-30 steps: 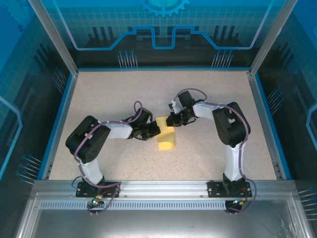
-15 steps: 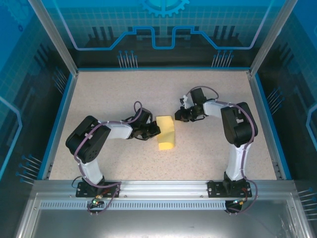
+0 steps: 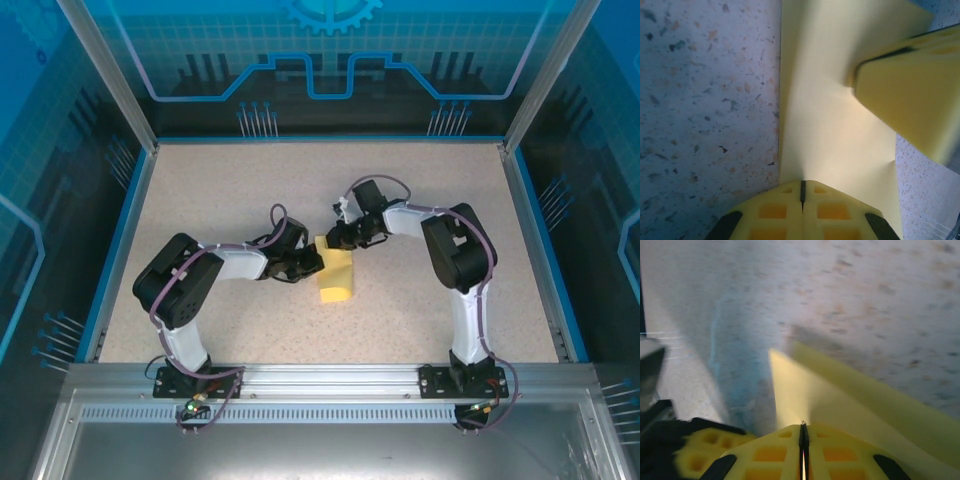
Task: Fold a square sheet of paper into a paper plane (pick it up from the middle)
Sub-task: Fold the square sheet of paper in half at the center of the table.
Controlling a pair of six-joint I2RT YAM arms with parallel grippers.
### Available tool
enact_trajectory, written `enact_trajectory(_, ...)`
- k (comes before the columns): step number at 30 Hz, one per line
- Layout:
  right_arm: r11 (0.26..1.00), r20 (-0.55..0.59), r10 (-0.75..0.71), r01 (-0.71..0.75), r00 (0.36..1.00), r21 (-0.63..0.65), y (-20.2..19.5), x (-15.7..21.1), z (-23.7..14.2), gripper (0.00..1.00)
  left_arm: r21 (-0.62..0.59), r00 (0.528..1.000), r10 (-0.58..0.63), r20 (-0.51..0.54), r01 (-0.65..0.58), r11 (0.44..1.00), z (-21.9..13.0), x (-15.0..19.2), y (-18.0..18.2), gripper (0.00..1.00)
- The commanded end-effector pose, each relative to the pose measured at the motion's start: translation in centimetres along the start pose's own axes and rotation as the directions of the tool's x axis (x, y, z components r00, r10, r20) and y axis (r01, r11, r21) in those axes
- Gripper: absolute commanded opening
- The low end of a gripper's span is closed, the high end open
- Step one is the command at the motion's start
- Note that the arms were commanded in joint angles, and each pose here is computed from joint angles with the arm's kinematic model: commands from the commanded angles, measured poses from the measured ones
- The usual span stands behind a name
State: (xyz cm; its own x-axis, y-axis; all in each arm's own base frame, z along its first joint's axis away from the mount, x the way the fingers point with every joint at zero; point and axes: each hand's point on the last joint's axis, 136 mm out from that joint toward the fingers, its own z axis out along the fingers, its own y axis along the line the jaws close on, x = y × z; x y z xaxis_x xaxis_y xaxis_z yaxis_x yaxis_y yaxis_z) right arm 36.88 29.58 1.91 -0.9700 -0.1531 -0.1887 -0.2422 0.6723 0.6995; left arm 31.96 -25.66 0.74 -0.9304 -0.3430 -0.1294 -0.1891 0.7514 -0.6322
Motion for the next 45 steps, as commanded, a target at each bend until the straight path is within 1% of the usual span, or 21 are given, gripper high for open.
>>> enact_trajectory(1,0.999,0.022,0.049,-0.048,0.999,-0.011,-1.6,-1.0,-0.3,0.11,-0.419,0.981,-0.148,-0.127,0.082,0.904,0.1,6.1,12.1,0.0)
enact_trajectory(6,0.993,0.084,0.111,-0.113,0.99,0.024,-4.8,-2.1,-2.0,0.11,-0.427,0.98,-0.156,-0.127,0.088,0.9,0.0,6.4,12.6,0.0)
enact_trajectory(10,0.989,0.136,0.129,-0.137,0.982,0.053,-6.4,-3.4,-3.7,0.12,-0.436,0.98,-0.156,-0.122,0.088,0.896,-0.1,6.5,12.9,0.0)
enact_trajectory(12,0.989,0.149,0.12,-0.13,0.982,0.066,-6.3,-3.8,-4.3,0.12,-0.43,0.98,-0.156,-0.121,0.09,0.898,0.0,6.4,12.8,0.0)
enact_trajectory(15,0.993,0.17,0.083,-0.097,0.982,0.073,-4.9,-4.0,-5.6,0.12,-0.424,0.98,-0.155,-0.125,0.089,0.901,0.1,6.4,12.6,0.0)
enact_trajectory(19,0.996,0.207,0.033,-0.048,0.978,0.068,-2.3,-2.8,-7.6,0.12,-0.424,0.981,-0.146,-0.124,0.08,0.902,0.0,6.2,12.4,0.0)
enact_trajectory(21,0.997,0.184,0.018,-0.031,0.983,0.068,-1.2,-1.2,-7.6,0.12,-0.421,0.982,-0.143,-0.125,0.078,0.904,0.0,6.2,12.3,0.0)
enact_trajectory(26,0.996,0.015,-0.007,0.005,1.0,0.093,0.8,4.1,-5.1,0.13,-0.419,0.983,-0.137,-0.123,0.073,0.905,0.0,6.0,12.2,0.0)
enact_trajectory(29,0.997,-0.043,-0.001,0.004,0.999,0.071,1.5,6.2,-4.0,0.13,-0.42,0.984,-0.134,-0.121,0.072,0.905,0.0,6.0,12.2,0.0)
enact_trajectory(35,0.999,-0.103,0.041,-0.038,0.994,0.033,0.8,9.2,-2.4,0.13,-0.43,0.984,-0.137,-0.118,0.074,0.9,0.1,5.9,12.4,0.0)
enact_trajectory(45,0.997,-0.136,0.064,-0.058,0.989,0.047,0.2,11.3,-2.8,0.13,-0.435,0.984,-0.136,-0.112,0.074,0.897,0.0,5.9,12.6,0.0)
